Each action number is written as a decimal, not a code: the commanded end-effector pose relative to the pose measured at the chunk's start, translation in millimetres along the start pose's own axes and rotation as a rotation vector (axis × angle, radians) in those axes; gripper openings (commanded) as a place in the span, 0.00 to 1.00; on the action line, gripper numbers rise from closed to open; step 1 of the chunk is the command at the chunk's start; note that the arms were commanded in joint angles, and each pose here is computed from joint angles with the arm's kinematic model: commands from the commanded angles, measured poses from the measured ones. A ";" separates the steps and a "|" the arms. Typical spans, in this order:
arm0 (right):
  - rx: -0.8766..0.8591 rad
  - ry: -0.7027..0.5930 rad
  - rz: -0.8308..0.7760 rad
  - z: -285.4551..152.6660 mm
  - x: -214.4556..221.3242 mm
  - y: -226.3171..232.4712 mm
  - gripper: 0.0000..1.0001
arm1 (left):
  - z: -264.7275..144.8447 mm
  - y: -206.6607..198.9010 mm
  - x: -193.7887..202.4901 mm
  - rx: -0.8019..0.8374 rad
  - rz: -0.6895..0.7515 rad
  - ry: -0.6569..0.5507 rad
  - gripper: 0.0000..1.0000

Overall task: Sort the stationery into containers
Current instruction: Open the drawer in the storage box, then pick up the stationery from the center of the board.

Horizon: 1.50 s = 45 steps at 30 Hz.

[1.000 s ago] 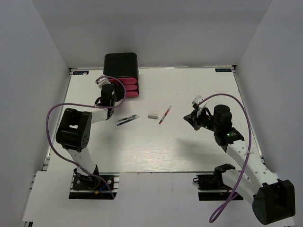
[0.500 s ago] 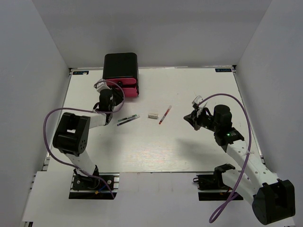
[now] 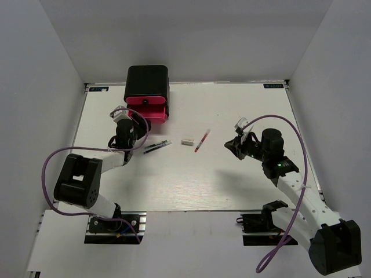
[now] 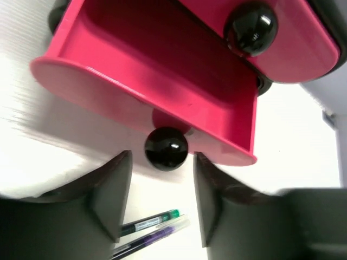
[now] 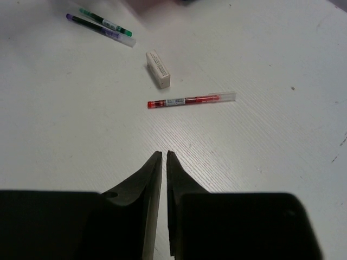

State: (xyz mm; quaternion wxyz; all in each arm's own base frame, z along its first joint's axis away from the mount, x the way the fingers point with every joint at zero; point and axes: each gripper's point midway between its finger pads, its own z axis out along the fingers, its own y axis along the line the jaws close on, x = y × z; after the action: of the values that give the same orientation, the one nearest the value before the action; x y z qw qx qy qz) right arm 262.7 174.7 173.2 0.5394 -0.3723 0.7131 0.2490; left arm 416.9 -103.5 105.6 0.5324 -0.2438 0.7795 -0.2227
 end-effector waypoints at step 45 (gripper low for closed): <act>-0.386 0.180 -0.248 105.9 10.7 40.1 0.52 | -176.8 -43.0 -54.8 0.228 0.459 -0.004 0.83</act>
State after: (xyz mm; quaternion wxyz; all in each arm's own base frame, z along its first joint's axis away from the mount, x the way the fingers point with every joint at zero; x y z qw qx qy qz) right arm 261.6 259.3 122.9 0.4060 -0.5677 0.6453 0.3104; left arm 280.6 -89.1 231.2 0.5952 -0.0237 0.7791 -0.1954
